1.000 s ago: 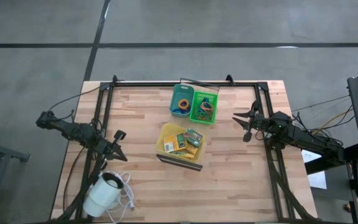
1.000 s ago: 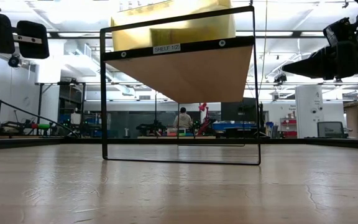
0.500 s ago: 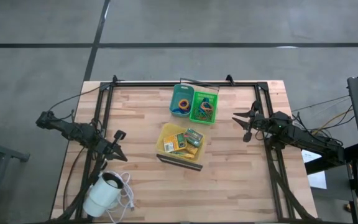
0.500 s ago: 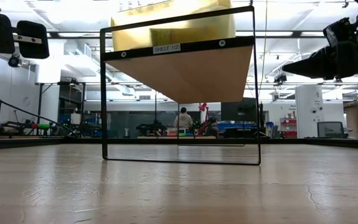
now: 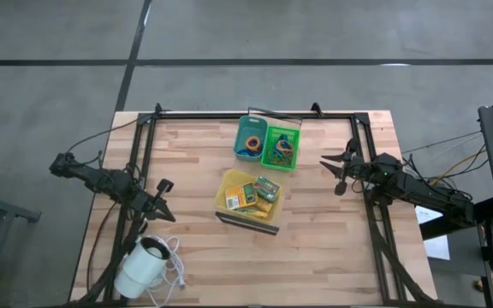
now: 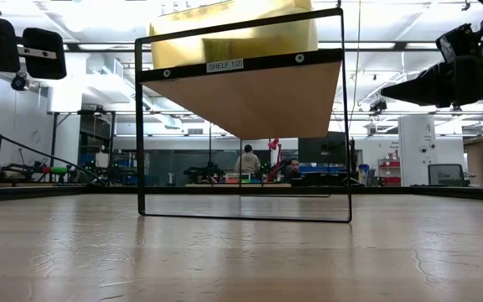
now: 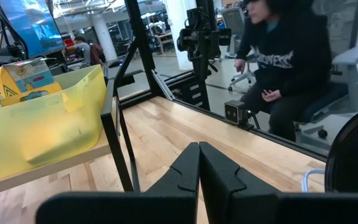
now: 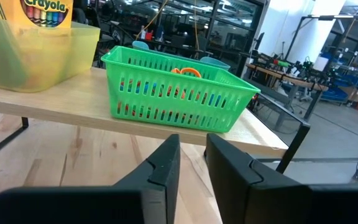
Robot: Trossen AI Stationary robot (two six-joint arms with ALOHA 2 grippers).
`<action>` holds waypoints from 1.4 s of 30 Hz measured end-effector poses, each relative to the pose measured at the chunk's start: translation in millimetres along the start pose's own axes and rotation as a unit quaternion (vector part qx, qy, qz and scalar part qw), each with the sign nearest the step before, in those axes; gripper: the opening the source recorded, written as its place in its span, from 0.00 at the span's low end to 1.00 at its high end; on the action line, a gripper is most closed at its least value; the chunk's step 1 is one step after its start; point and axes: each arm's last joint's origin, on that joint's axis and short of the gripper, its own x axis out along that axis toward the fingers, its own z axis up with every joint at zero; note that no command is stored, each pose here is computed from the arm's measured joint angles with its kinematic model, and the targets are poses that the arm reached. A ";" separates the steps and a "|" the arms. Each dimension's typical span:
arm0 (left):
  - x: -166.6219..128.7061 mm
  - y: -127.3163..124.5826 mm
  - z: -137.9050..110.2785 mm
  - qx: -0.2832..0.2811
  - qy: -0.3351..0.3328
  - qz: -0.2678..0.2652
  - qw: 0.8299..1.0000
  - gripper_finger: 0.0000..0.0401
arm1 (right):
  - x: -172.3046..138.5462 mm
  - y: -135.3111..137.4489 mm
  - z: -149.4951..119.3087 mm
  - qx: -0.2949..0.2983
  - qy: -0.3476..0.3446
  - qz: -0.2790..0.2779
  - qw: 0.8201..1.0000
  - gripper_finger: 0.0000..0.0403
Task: Pick & Place Office Desk Supplies
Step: Return to Home Position
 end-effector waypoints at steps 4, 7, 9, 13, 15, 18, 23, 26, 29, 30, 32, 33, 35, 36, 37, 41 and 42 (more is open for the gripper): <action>0.0 0.0 0.0 0.000 0.000 0.000 1.000 0.03 | 0.0 0.0 0.0 0.000 0.000 0.000 1.000 0.18; 0.0 0.0 0.0 0.000 0.000 0.000 1.000 0.03 | 0.0 0.0 0.0 0.000 0.000 0.000 1.000 0.19; 0.0 0.0 0.0 0.000 0.000 0.000 1.000 0.03 | 0.0 0.0 0.0 0.000 0.000 0.000 1.000 0.19; 0.0 0.0 0.0 0.000 0.000 0.000 1.000 0.03 | 0.0 0.0 0.0 0.000 0.000 0.000 1.000 0.21; 0.0 0.0 0.0 0.000 0.000 0.000 1.000 0.03 | 0.0 0.0 0.0 0.000 0.000 0.000 1.000 0.21; 0.0 0.0 0.0 0.000 0.000 0.000 1.000 0.03 | 0.0 0.0 0.0 0.000 0.000 0.000 1.000 0.22; 0.0 0.0 0.0 0.000 0.000 0.000 1.000 0.03 | 0.0 0.0 0.0 0.000 0.000 0.000 1.000 0.22; 0.0 0.0 0.0 0.000 0.000 0.000 1.000 0.03 | 0.0 0.0 0.0 0.000 0.000 0.000 1.000 0.21; 0.0 0.0 0.0 0.000 0.000 0.000 1.000 0.03 | 0.0 0.0 0.0 0.000 0.000 0.000 1.000 0.20; 0.0 0.0 0.0 0.000 0.000 0.000 1.000 0.03 | 0.0 0.0 0.0 0.000 0.000 0.000 1.000 0.20; 0.0 0.0 0.0 0.000 0.000 0.000 1.000 0.03 | 0.0 0.0 0.0 0.000 0.000 0.000 1.000 0.19; 0.0 0.0 0.0 0.000 0.000 0.000 1.000 0.03 | 0.0 0.0 0.0 0.000 0.000 0.000 1.000 0.19; 0.0 0.0 0.0 0.000 0.000 0.000 1.000 0.03 | 0.0 0.0 0.0 0.000 0.000 0.000 1.000 0.18; 0.0 0.0 0.0 0.000 0.000 0.000 1.000 0.03 | 0.0 0.0 0.0 0.000 0.000 0.000 1.000 0.18; 0.0 0.0 0.0 0.000 0.000 0.000 1.000 0.03 | 0.0 0.0 0.0 0.000 0.000 0.000 1.000 0.18; 0.0 0.0 0.0 0.000 0.000 0.000 1.000 0.03 | 0.0 0.0 0.0 0.000 0.000 0.000 1.000 0.19; 0.0 0.0 0.0 0.000 0.000 0.000 1.000 0.03 | 0.0 0.0 0.0 0.000 0.000 0.000 1.000 0.20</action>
